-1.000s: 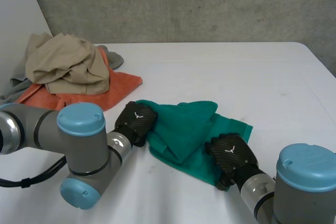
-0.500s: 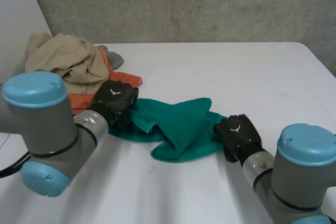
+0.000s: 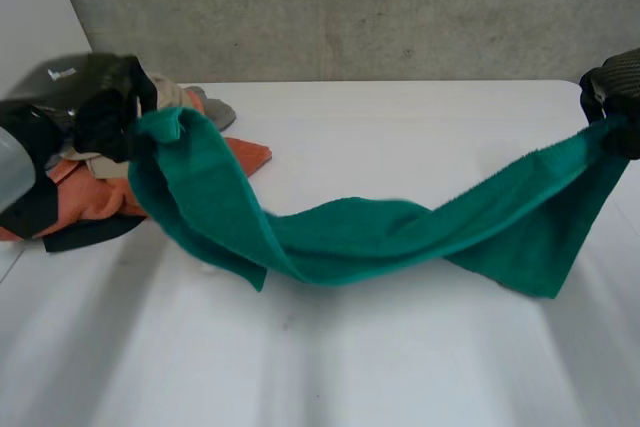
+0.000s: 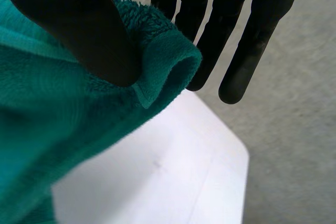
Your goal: Fold the laundry.
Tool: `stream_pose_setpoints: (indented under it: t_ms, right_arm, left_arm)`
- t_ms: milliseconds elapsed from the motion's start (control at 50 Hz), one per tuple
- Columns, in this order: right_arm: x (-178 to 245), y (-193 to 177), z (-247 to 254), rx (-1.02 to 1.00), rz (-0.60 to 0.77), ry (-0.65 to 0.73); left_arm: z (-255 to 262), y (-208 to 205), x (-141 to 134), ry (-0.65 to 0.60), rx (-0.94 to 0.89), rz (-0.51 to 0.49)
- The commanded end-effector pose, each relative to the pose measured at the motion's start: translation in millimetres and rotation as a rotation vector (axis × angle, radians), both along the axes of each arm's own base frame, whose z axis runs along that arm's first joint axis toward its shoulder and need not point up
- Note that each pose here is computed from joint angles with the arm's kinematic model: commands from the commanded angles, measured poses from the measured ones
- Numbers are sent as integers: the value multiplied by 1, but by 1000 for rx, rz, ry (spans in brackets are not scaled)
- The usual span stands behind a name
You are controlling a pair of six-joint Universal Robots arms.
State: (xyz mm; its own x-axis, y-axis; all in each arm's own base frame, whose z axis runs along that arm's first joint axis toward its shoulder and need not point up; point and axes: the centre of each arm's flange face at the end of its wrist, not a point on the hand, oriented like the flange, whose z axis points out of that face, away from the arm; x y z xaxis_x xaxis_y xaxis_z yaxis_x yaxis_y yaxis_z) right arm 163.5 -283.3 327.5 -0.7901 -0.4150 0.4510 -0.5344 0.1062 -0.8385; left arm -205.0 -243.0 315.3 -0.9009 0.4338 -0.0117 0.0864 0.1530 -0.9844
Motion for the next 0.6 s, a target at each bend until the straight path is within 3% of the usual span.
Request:
stream_pose_setpoints:
  t_ms: [20, 60, 140, 200, 280, 340, 500, 600]
  right_arm:
    - [2, -37, -32, 68, -31, 21]
    - [2, -56, -40, 48, -71, 16]
    - [16, -89, -31, -99, -120, -63]
    - [13, -113, 2, -315, -195, -208]
    - [4, -129, 59, -674, -211, -466]
    - [0, -130, 77, -819, -179, -524]
    - [8, -126, 41, -659, -107, -421]
    - [-4, -125, -24, -383, -144, -313]
  left_arm:
    - [-53, -57, -10, -46, 113, 37]
    - [-56, -73, -15, -47, 83, 40]
    - [-27, -124, -28, 14, -144, 55]
    - [3, -142, -32, 67, -300, 60]
    - [65, -155, -35, 241, -593, 59]
    - [85, -154, -36, 345, -679, 41]
    - [40, -141, -43, 307, -481, 17]
    - [-40, -123, -40, 157, -286, 37]
